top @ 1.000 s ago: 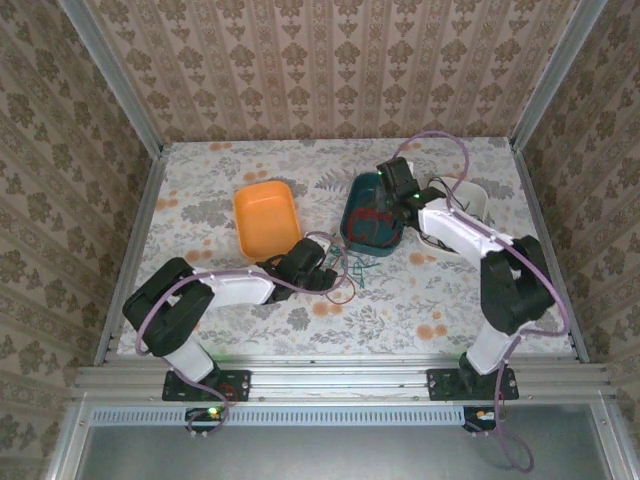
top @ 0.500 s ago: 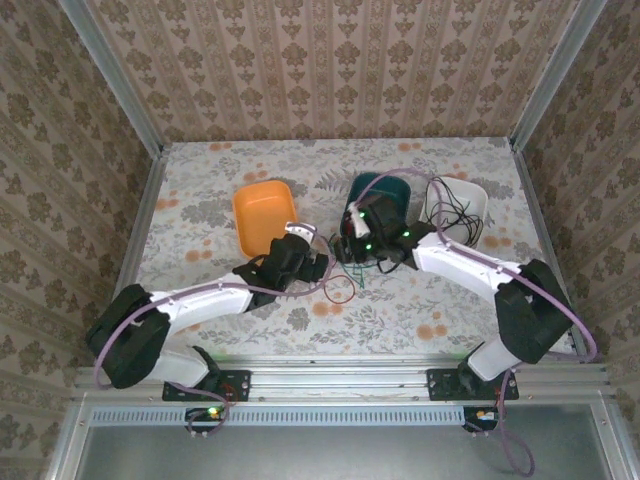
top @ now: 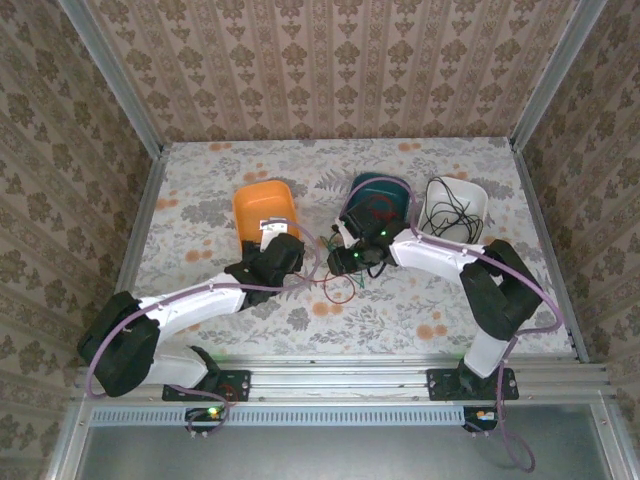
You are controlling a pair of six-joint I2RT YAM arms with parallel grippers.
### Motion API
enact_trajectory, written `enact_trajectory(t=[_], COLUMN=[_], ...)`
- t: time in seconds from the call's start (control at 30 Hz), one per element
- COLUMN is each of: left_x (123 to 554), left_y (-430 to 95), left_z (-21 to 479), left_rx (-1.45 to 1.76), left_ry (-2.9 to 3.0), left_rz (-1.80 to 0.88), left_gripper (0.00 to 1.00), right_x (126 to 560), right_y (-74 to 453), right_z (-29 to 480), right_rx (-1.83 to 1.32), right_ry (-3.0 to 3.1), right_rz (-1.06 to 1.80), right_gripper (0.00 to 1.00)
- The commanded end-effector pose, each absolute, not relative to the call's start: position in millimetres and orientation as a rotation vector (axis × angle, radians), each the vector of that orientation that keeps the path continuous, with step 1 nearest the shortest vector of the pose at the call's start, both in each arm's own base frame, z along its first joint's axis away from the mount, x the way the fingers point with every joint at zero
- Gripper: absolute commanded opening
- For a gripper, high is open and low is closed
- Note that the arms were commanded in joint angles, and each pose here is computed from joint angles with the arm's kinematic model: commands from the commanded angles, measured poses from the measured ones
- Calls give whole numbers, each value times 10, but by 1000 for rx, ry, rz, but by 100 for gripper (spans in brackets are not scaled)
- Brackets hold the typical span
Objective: Untangle the cables
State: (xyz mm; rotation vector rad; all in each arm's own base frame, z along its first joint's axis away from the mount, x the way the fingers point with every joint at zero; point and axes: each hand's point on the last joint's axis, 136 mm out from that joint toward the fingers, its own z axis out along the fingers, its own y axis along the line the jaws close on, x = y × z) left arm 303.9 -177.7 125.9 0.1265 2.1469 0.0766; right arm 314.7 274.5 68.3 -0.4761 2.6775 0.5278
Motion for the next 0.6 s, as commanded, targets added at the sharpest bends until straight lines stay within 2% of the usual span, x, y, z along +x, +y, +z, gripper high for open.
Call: enact_trajectory(t=[0.0,0.5,0.57], left_x=[3039,3052,3044], left_y=[-1715,-1803,-1820], left_z=[1254,1209,1207], left_rx=[86,104,105], left_ry=[2154,2172,2167], left_rz=[104,22,-1], left_gripper=[94,94,94], right_x=[3335,3662,3691], right_y=[2775,2889,2911], right_z=[739,706,714], right_rx=[-417,-254,-246], right_ry=[2653,2584,2578], right_rz=[520,597,604], right_gripper=[47,31,26])
